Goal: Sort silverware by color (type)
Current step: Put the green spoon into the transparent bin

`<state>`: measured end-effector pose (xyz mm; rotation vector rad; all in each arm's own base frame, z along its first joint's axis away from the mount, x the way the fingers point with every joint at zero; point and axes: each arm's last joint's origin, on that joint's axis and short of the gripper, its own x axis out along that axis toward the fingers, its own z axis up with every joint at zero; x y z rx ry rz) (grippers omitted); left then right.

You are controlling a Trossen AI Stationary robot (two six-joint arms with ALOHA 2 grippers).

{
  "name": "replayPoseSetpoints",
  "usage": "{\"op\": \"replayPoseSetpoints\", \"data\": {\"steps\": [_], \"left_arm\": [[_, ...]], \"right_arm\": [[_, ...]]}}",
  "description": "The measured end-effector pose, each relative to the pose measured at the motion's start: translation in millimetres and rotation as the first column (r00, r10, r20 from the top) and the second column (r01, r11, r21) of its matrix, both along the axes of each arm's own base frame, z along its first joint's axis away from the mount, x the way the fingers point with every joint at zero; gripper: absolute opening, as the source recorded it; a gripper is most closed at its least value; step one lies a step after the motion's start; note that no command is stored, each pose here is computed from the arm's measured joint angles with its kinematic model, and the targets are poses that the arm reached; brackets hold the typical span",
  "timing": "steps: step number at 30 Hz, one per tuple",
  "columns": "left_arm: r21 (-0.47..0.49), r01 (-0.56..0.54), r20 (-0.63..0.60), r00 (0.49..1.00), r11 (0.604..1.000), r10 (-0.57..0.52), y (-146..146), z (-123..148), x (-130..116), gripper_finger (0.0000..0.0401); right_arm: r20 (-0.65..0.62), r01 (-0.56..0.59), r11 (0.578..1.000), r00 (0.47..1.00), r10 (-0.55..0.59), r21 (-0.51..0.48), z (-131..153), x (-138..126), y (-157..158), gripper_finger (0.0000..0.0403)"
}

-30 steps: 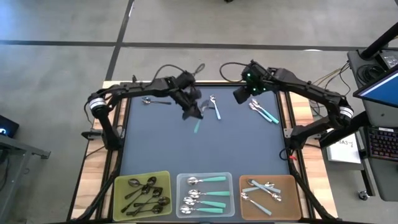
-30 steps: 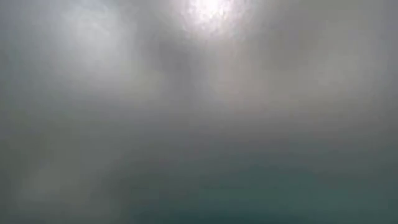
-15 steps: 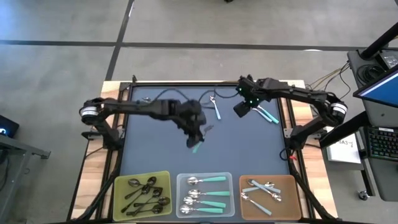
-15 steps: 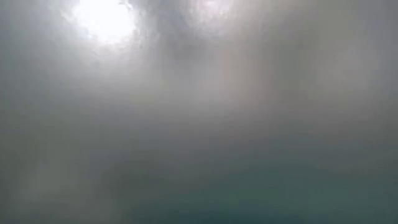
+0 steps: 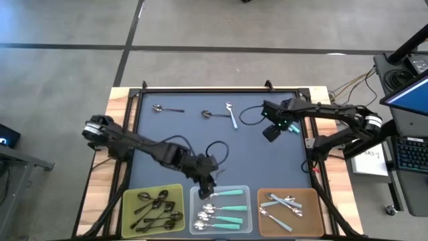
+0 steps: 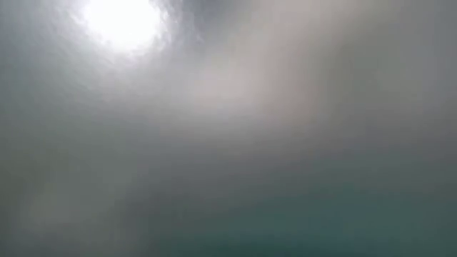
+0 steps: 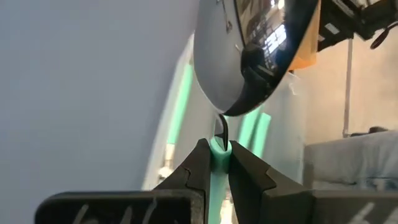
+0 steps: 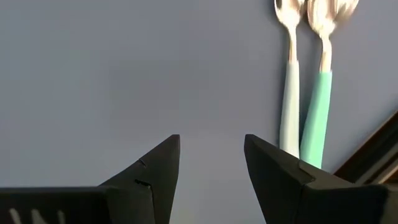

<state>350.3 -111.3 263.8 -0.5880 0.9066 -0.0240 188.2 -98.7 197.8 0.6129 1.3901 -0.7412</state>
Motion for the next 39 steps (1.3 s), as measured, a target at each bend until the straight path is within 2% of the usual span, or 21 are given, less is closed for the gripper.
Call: {"op": "replayPoseSetpoints", "data": {"steps": [3, 7, 10, 14, 18, 23, 27, 31, 39], "left_arm": [[-0.029, -0.004, 0.028, 1.0, 1.0, 0.005, -11.9, 1.6, -0.4, 0.0022], [-0.028, 0.02, 0.006, 1.0, 0.999, -0.02, -23.1, -4.4, -2.1, 0.0026], [-0.056, -0.01, -0.027, 1.0, 0.998, 0.008, -25.7, -12.4, 0.9, 0.0037], [-0.084, -0.041, -0.049, 0.998, 0.996, 0.037, -27.4, -19.8, 7.9, 0.0058], [-0.134, 0.01, -0.037, 0.999, 0.991, -0.015, -33.3, -14.4, 15.7, 0.0081], [-0.181, 0.108, -0.025, 0.993, 0.977, -0.115, -43.2, -6.5, 23.7, 0.0107], [-0.148, 0.161, -0.008, 0.986, 0.976, -0.164, -47.6, 0.7, 28.9, 0.0118], [-0.081, 0.163, -0.034, 0.985, 0.983, -0.166, -44.5, 4.2, 30.3, 0.0119], [0.046, 0.113, 0.016, 0.993, 0.993, -0.114, -20.4, 10.5, 40.6, 0.0119]], "right_arm": [[-0.006, 0.006, 1.0, 1.0, -0.006, 0.004, -4.5, -6.7, 6.8, 0.0171], [-0.007, 0.002, 1.0, 1.0, -0.002, 0.005, -7.0, -13.4, 13.4, 0.0171], [0.002, 0.0, 1.0, 1.0, 0.0, -0.002, -6.0, -16.5, 15.2, 0.0171], [0.001, 0.0, 0.998, 1.0, 0.0, -0.057, -2.1, -19.9, 15.2, 0.0171], [-0.017, 0.002, 0.993, 1.0, -0.004, -0.114, 0.4, -22.8, 14.5, 0.0171], [-0.052, -0.027, 0.992, 0.998, 0.02, -0.123, -3.9, -25.5, 13.7, 0.0171], [-0.098, -0.031, 0.99, 0.995, 0.017, -0.137, -10.2, -32.6, 9.3, 0.0171], [-0.096, 0.047, 0.989, 0.993, -0.061, -0.14, -11.1, -40.1, -2.7, 0.0171], [-0.053, 0.214, 0.963, 0.973, -0.225, -0.165, -11.2, -55.1, -28.5, 0.0171]]}}
